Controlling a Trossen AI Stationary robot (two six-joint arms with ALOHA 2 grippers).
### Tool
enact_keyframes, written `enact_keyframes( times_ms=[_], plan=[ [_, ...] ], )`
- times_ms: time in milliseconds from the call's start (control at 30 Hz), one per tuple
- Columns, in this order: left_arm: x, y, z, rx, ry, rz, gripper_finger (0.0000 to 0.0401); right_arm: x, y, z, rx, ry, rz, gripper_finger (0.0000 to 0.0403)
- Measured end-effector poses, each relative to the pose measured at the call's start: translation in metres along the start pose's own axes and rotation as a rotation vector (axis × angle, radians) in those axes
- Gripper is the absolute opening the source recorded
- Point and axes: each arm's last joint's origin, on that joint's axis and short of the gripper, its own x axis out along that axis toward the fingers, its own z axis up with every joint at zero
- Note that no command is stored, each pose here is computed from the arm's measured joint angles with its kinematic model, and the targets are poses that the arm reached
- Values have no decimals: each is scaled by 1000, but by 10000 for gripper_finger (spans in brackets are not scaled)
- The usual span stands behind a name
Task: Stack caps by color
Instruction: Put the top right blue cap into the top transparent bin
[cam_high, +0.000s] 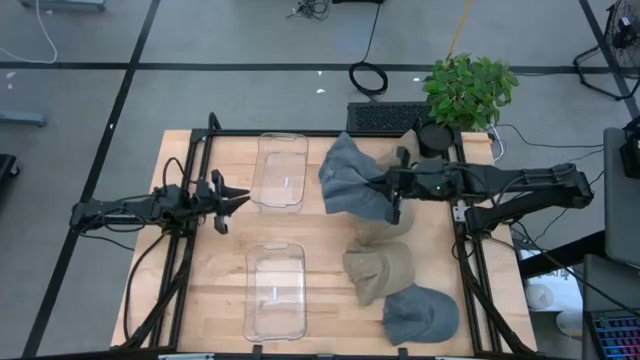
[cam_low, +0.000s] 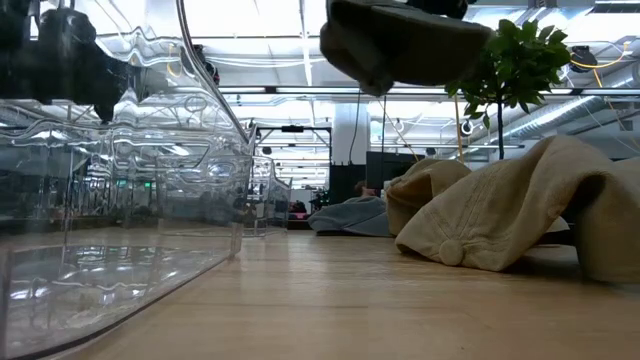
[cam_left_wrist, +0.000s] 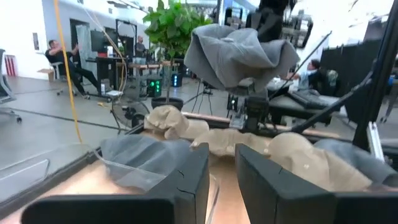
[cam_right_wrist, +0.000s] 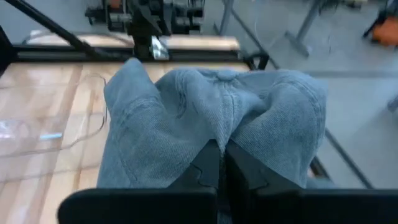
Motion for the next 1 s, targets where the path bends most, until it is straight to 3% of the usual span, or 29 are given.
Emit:
enact_keyframes(
  times_ms=[233,367,467,633,833,1000],
  plan=[
    [0,-1,9,-18,-93,-5,88,13,4,-11,-100,-129,-12,0],
    [-1,-2,27,-214,-166,-31,88,18,6,-18,-163,-169,-22,0],
    [3,-4,42,-262,-113,-32,96,18,5,-17,-186,-200,-32,0],
    [31,-12,70,-262,0,-38,166,24,3,-21,-217,-207,-51,0],
    [87,-23,97,-154,136,4,277,28,-2,-22,-222,-240,-84,0],
    [122,-24,120,-213,143,4,312,30,-2,-20,-250,-269,-94,0]
  ],
)
